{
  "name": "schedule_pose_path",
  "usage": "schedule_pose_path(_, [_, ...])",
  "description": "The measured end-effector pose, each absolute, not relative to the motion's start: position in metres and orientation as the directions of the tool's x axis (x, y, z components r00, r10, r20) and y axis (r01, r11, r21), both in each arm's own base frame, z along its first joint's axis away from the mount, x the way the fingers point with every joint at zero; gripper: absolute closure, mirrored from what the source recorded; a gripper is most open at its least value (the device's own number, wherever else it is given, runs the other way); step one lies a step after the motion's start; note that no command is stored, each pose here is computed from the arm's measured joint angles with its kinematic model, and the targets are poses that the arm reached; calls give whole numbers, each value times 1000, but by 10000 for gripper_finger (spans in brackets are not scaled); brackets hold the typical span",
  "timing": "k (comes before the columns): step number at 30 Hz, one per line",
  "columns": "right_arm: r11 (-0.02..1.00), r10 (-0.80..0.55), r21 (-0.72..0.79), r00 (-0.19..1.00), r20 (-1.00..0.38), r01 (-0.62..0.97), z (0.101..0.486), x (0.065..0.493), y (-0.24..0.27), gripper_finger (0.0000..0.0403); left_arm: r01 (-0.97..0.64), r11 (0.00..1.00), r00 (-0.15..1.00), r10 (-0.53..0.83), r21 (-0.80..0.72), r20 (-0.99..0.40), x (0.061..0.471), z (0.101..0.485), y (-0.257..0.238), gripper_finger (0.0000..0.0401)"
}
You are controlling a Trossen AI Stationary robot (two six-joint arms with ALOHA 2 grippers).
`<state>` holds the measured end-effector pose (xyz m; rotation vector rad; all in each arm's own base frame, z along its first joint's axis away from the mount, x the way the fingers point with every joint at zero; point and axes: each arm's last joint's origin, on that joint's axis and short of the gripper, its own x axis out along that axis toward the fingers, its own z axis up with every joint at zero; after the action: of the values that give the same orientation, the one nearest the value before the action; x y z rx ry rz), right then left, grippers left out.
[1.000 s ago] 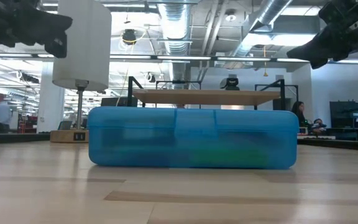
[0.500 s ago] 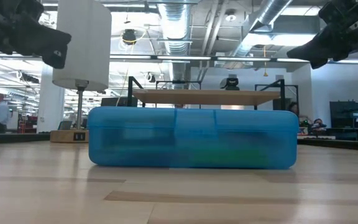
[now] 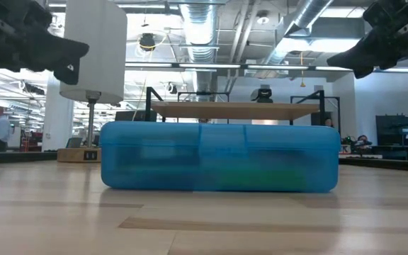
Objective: Pack school essentials
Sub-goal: Return to Home Position
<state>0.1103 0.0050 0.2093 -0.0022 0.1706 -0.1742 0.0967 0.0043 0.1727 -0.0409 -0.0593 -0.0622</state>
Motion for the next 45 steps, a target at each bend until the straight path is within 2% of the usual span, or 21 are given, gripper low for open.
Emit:
schedule_pose_path(4, [985,-172,-19,969,-176,172,209,110,5,373,48,998,998,-46,-43,46,97,171,5,401])
schedule_pose_path(13, [985,-173,-29,962,-211,171,205,109,5,374,-111,992,993,112,-62,22,97,169,9,401])
schedule_pose_path(45, [985,-172,-36,957,-234,168,203,109,5,375,-110,991,993,112,-72,22,97,169,9,401])
